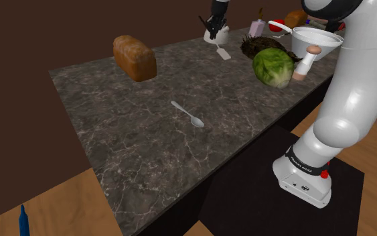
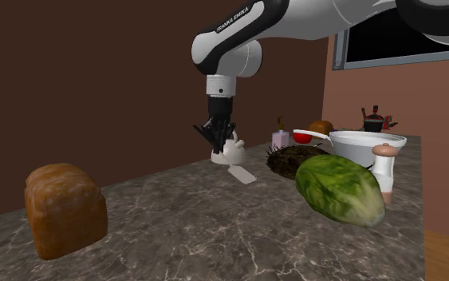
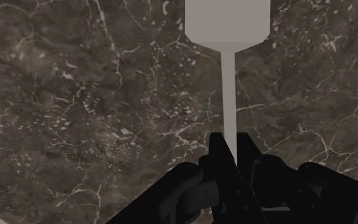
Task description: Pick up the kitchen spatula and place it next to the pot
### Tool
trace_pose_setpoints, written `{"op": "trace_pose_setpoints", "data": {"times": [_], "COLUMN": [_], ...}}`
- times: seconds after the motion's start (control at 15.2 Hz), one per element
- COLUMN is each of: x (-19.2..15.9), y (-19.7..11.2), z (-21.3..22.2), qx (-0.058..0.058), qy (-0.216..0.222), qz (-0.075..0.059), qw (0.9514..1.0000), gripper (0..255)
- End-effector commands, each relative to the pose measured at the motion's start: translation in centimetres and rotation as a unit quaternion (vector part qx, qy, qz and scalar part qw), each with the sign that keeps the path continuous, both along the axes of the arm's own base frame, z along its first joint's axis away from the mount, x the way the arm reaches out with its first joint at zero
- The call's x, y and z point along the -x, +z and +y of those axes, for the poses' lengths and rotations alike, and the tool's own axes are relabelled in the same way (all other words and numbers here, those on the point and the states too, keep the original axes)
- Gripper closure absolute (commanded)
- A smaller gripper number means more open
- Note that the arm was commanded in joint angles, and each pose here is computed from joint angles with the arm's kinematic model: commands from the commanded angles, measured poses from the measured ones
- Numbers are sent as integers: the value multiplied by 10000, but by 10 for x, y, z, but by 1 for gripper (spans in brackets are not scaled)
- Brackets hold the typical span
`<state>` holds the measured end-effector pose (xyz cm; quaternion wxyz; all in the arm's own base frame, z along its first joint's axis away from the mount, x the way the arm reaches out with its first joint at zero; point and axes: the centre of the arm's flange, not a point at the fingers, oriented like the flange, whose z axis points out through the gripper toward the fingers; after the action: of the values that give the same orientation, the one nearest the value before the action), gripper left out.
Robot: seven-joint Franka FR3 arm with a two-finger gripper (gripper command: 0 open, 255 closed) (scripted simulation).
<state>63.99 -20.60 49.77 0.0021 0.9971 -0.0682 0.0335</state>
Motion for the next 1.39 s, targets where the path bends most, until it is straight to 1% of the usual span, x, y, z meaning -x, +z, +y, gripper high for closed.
{"op": "trace_pose_setpoints", "data": {"times": [0.0, 0.79, 1.32], "x": [0, 0, 75], "y": [10, 71, 71], "z": [0, 0, -75], "qx": [-1, -1, -1], "qy": [-1, -1, -1], "qz": [3, 3, 3], "qw": [10000, 10000, 10000], "gripper": [255, 255, 255]}}
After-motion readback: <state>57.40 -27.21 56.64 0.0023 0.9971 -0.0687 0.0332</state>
